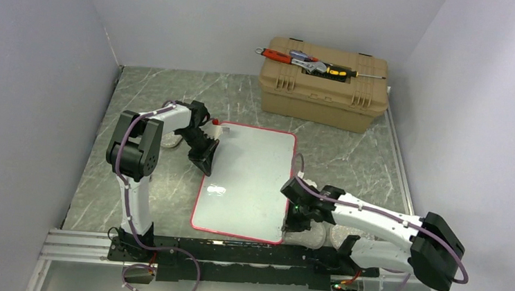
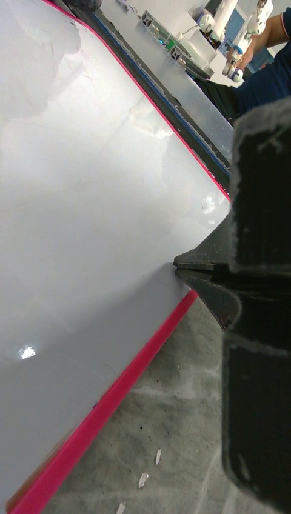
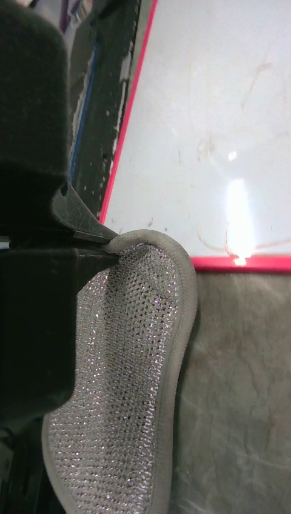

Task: Erase the whiteboard
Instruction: Erase the whiteboard at the center of the board.

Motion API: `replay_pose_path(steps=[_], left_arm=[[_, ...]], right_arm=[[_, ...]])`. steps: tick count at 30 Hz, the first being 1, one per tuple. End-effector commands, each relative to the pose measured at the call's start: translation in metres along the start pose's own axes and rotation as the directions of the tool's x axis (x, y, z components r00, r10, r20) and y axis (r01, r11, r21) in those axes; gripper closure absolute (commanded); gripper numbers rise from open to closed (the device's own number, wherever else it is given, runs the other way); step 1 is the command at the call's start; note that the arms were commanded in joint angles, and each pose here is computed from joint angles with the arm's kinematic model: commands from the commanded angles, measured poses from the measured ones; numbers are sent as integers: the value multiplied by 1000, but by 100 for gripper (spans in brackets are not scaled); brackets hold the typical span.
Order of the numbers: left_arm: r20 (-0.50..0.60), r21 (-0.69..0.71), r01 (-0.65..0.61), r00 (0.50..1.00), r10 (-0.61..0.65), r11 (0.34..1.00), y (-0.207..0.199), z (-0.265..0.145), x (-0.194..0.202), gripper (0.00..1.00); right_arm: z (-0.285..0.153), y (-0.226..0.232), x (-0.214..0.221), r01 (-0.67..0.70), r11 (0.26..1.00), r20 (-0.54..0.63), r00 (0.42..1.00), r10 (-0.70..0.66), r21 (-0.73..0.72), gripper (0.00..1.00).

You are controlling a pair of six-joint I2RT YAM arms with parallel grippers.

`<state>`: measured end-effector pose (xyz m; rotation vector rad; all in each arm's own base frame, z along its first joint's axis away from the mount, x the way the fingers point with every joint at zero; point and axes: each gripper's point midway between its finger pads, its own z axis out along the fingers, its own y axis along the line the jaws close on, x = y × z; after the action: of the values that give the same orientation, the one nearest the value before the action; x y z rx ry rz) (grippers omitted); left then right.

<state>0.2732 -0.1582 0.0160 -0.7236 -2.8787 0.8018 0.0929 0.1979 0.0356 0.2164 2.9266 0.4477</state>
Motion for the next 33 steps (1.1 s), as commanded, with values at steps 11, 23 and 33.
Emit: replay_pose_path(steps=[11, 23, 33], left_arm=[[10, -159, -86, 996, 89, 984, 37, 5, -8, 96], [9, -154, -84, 996, 86, 984, 37, 6, -7, 96], [8, -162, -89, 996, 91, 983, 38, 7, -4, 96]], right_arm=[[29, 22, -5, 53, 998, -27, 998, -54, -20, 100], [17, 25, -9, 42, 997, 1, 999, -42, -70, 100], [52, -20, 26, -19, 1000, -92, 996, 20, 12, 100]])
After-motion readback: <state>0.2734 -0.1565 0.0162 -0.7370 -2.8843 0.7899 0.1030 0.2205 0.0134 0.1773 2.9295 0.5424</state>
